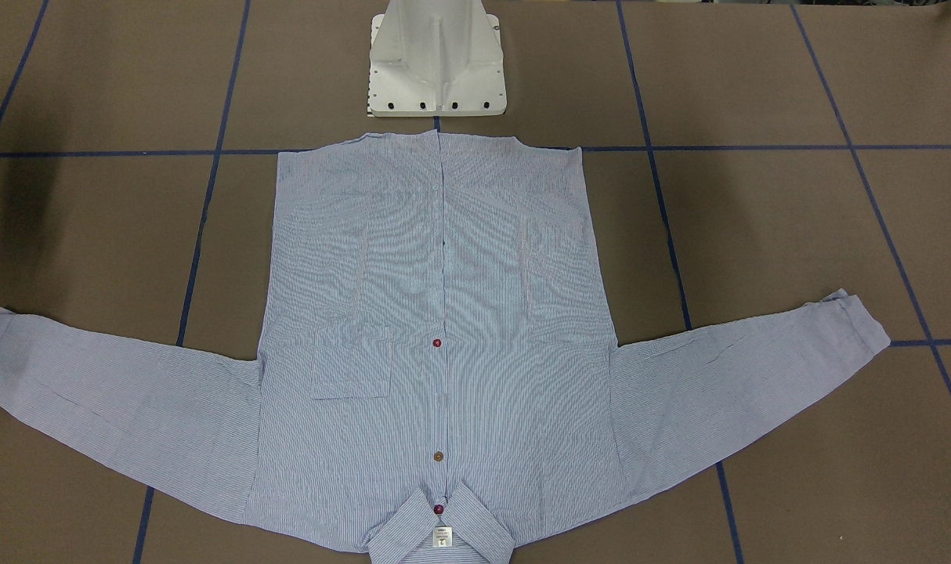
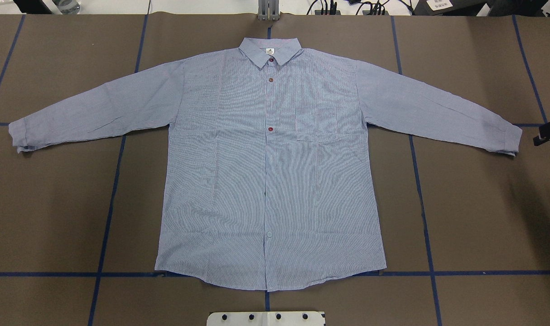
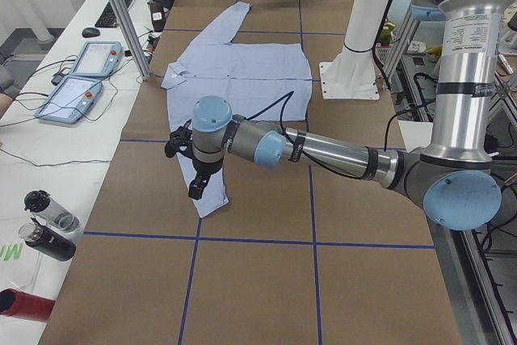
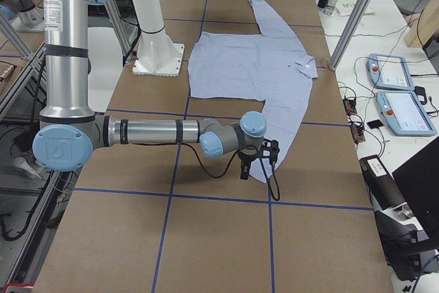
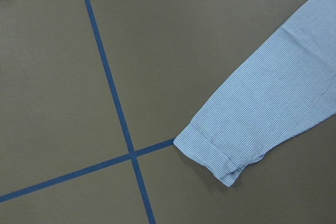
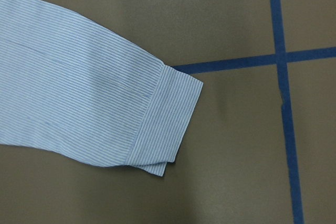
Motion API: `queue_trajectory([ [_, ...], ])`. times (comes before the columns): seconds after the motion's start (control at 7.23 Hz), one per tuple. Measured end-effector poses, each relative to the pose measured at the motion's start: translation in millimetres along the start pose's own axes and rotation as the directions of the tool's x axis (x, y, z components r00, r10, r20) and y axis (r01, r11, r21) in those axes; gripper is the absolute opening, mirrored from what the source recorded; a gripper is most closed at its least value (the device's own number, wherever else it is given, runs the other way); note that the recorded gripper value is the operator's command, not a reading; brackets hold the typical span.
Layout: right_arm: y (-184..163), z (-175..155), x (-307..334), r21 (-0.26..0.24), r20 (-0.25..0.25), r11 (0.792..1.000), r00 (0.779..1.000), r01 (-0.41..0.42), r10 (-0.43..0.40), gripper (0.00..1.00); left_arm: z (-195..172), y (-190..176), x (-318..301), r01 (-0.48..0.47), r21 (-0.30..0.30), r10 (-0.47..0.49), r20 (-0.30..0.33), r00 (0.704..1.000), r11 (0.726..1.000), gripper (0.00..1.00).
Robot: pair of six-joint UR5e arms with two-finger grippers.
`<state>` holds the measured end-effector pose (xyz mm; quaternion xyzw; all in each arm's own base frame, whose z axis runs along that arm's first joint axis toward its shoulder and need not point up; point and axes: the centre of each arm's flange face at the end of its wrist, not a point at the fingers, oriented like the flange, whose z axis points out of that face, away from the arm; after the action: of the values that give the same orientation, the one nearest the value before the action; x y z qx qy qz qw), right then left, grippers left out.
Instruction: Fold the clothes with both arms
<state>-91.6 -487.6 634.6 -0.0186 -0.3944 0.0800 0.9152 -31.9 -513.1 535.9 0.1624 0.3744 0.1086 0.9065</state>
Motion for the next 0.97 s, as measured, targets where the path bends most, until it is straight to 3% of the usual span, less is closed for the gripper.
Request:
queue_trajectory([
  [0.41, -4.9, 22.0, -4.0, 0.018, 0.006, 0.982, 0.982, -0.187, 0.187, 0.98, 0.3, 0.1, -0.3, 0.002, -0.001, -0.002, 0.0, 1.0, 1.0, 1.0],
  [0.97, -21.9, 51.1, -11.8, 0.032, 0.058, 0.965, 0.964, -0.261, 0.259, 0.93, -0.5, -0.2, 0.5, 0.0, 0.001, 0.0, 0.0, 1.0, 1.0, 1.0],
])
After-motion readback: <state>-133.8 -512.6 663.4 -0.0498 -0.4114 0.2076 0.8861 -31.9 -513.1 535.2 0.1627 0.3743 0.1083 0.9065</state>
